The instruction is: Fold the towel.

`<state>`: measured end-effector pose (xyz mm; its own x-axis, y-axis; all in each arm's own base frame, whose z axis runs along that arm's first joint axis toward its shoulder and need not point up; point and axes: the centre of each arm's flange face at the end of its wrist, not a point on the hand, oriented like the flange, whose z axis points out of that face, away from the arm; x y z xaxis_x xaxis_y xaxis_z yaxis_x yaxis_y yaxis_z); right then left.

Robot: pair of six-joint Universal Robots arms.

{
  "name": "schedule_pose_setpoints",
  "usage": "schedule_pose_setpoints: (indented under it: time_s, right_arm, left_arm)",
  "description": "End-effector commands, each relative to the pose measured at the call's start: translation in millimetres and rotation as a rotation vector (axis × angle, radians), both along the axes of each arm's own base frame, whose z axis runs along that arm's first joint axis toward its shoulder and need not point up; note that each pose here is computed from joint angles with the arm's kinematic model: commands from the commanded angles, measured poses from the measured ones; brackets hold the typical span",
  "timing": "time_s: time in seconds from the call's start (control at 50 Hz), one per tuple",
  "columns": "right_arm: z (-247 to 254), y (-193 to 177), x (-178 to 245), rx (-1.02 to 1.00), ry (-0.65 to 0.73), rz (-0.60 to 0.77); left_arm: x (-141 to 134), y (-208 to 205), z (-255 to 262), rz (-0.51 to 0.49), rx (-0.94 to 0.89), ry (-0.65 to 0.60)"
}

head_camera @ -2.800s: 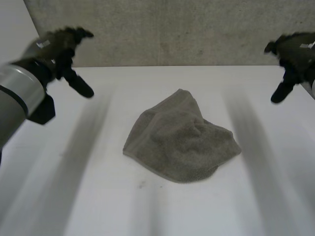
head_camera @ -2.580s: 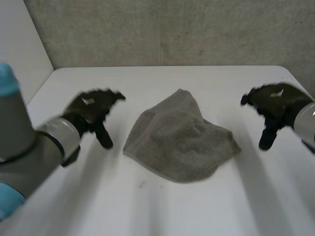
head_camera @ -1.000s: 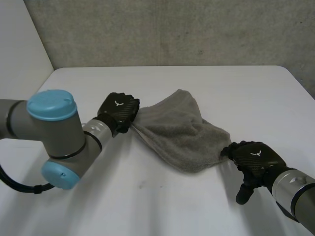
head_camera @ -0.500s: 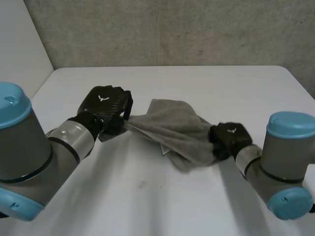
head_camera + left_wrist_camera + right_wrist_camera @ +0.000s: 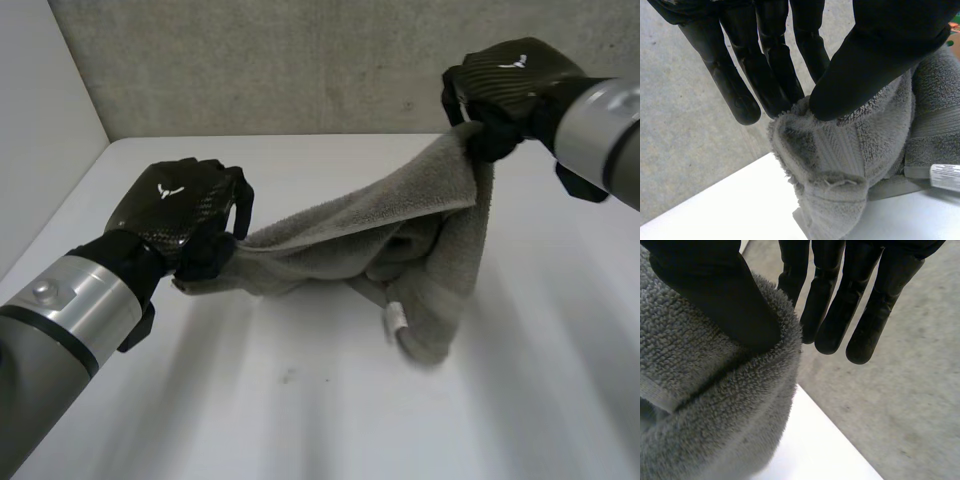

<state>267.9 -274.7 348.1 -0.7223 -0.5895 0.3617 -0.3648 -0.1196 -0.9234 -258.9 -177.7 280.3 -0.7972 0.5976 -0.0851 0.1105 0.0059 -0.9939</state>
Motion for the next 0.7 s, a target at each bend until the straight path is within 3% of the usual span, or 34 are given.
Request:
schedule_pose_setpoints:
  time_s: [0.02,0.14,0.18,0.3,0.4,0.46,0.7]
  right_arm:
    - [-37,-25,43,0.076,0.028,0.084]
    - [-107,-45,73,0.157,0.117,0.128]
    - [-138,-45,77,0.175,0.212,0.127]
    - [-130,-39,72,0.133,0.278,0.025]
    - [-96,-21,52,0.136,0.206,-0.053]
    - [-84,0,34,0.172,0.089,-0.069]
    - [-128,35,29,0.350,-0.089,-0.018]
  left_arm:
    - [6,-2,-13,0.021,0.043,-0.006]
    - [18,-20,-24,0.089,0.072,-0.025]
    - [18,-25,-29,0.095,0.087,-0.032]
    - [24,-47,-43,0.144,0.132,-0.051]
    - [30,-66,-51,0.185,0.157,-0.059]
    - [32,-69,-52,0.191,0.159,-0.057]
    - [29,-58,-53,0.171,0.169,-0.063]
